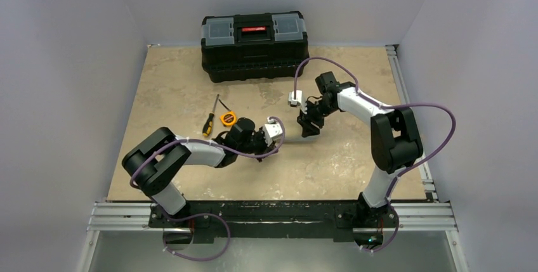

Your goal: Open the umbrella

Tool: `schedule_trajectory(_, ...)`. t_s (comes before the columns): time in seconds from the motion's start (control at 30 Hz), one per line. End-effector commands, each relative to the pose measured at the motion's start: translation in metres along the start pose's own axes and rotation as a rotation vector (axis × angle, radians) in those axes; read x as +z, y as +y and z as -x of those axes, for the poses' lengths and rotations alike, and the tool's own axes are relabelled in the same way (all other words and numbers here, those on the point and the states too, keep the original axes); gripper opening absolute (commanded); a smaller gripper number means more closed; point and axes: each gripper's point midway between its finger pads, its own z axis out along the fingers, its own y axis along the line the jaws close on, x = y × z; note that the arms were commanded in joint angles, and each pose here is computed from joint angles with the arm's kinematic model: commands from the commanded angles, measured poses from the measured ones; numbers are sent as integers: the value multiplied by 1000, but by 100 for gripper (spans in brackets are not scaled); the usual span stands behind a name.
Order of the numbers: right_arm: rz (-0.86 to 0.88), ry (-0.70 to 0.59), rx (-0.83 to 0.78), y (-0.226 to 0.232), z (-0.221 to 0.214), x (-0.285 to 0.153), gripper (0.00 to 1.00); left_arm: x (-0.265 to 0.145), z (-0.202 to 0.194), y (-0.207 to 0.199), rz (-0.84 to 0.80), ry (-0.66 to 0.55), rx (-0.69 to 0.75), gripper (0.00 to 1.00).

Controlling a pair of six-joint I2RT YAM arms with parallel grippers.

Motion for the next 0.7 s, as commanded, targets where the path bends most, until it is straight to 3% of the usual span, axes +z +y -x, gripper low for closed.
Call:
schedule_trajectory(0.0,53,42,181,19,-19,12,0,-19,29,34,147,-94,-143,2)
schedule_trajectory(0.13,33,79,142,19,-30,11,0,-36,16,49,237,-67,-153,21)
schedule_trajectory(0.33,32,100,135,15,-33,12,0,-27,11,59,262,-64,-150,30)
schedule_trajectory(0.43,28,97,138,13,-31,12,0,-21,17,62,245,-72,-78,38)
schedule_trajectory(0.67,49,98,91,18,-32,9,0,-13,28,69,220,-95,78,43)
